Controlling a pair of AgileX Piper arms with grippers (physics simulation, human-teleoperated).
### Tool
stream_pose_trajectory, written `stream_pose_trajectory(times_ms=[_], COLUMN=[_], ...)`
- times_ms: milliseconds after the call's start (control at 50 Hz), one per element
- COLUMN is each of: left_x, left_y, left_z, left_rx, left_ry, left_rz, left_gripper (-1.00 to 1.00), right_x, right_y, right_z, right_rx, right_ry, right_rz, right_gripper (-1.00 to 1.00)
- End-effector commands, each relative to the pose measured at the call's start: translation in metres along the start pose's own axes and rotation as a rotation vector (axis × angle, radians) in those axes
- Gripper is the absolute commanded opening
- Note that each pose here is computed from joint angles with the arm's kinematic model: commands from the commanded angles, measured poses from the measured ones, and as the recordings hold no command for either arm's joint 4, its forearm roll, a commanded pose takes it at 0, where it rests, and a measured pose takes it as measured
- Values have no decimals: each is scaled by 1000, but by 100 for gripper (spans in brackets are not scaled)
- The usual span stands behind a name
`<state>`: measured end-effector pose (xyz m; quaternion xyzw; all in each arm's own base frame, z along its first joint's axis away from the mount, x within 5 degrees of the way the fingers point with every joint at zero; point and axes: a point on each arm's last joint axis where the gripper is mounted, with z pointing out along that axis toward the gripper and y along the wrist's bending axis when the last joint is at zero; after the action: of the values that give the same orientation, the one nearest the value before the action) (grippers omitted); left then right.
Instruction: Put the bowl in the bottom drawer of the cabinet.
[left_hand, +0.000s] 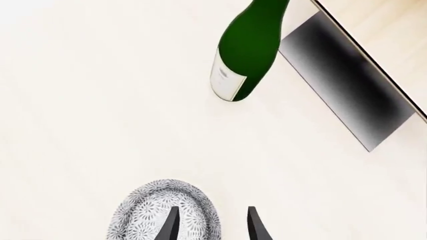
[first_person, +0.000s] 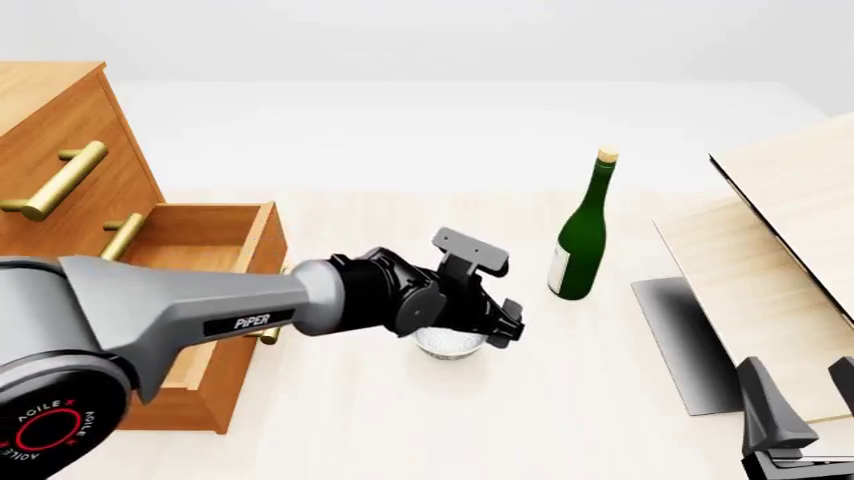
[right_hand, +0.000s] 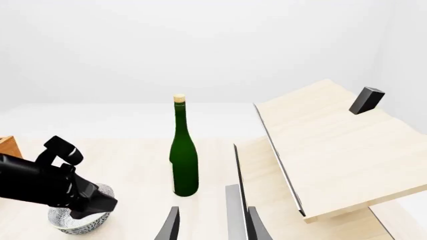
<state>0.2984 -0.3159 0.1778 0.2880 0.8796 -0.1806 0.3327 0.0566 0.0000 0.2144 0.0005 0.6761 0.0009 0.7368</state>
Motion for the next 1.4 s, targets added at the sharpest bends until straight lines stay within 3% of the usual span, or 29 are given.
stream_pose_trajectory(times_ms=[20, 1400], left_x=[4, 38], left_y=[-1, 1], left_z=[3, 41], left_rx=[2, 0], left_ry=[6, 39], left_rz=[-17, -83], left_gripper=[100, 100], right_x=[0, 0], right_y=[0, 0], right_z=[0, 0], right_rx=[0, 0], right_ry=[0, 0], right_rz=[0, 0], right_gripper=[100, 100])
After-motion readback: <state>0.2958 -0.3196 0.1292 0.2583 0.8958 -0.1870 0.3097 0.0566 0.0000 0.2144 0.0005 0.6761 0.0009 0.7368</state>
